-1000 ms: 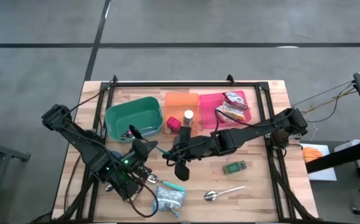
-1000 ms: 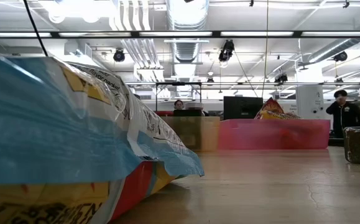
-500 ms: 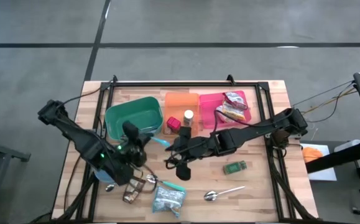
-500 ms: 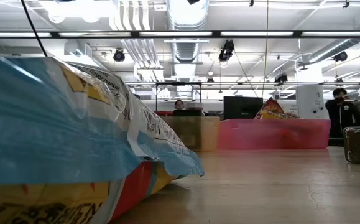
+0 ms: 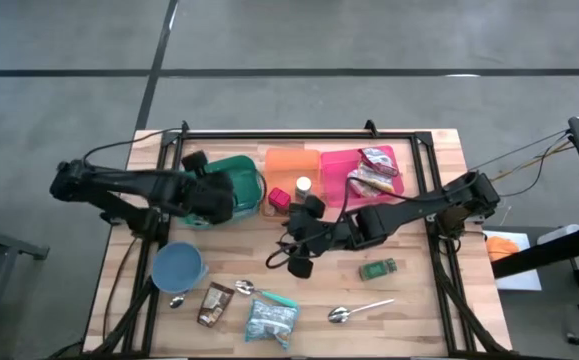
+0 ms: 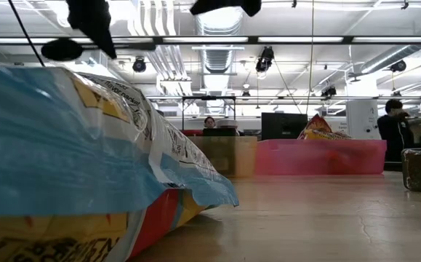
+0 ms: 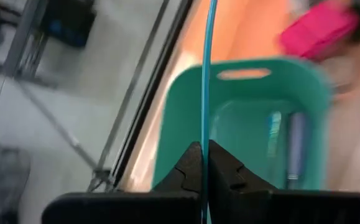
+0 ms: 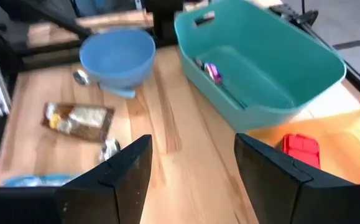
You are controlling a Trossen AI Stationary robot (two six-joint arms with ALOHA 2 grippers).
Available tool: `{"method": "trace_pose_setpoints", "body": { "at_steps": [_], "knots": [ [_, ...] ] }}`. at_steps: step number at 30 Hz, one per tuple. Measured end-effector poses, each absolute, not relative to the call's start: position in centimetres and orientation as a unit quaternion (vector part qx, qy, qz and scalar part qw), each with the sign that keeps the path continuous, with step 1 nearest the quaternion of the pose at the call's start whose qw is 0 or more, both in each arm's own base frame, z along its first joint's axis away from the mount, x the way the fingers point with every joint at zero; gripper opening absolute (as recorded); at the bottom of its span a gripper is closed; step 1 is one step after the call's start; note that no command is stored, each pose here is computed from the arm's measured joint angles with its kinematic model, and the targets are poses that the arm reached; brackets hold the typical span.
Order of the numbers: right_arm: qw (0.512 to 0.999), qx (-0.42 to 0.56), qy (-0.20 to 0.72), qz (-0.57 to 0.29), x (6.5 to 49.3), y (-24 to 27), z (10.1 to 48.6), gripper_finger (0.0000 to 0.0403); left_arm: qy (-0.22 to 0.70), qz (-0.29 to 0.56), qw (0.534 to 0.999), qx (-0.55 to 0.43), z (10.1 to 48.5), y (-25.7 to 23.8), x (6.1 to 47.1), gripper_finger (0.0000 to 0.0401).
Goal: Pick & Place Food Item
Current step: Put the black spoon into the green bin
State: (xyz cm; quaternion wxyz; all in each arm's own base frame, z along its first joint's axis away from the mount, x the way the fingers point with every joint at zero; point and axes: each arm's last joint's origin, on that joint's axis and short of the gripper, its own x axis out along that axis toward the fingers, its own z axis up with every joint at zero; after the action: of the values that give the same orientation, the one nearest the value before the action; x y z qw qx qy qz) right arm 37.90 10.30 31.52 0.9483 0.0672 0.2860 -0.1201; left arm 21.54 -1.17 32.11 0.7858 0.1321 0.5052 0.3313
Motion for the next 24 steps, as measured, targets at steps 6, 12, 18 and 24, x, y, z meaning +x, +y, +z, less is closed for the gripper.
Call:
{"method": "trace_pose_setpoints", "body": {
  "at_steps": [6,12,18,24],
  "knots": [
    [0.94,0.039,0.31,-0.136,37.1,11.2,29.4,0.0225,0.538,0.321,0.777,0.061,28.5,2.3,21.9,0.0001],
    [0.934,0.015,0.319,-0.158,35.3,11.6,27.5,0.0225,0.536,0.27,0.799,0.028,24.7,3.7,22.2,0.0001],
    [0.942,0.022,0.297,-0.157,33.8,11.5,27.1,0.0226,0.552,0.277,0.787,-0.013,22.8,5.4,21.4,0.0],
    [0.948,0.04,0.271,-0.161,31.9,10.9,27.7,0.0226,0.559,0.268,0.782,-0.063,21.3,6.1,20.8,0.0]
  ]
}}
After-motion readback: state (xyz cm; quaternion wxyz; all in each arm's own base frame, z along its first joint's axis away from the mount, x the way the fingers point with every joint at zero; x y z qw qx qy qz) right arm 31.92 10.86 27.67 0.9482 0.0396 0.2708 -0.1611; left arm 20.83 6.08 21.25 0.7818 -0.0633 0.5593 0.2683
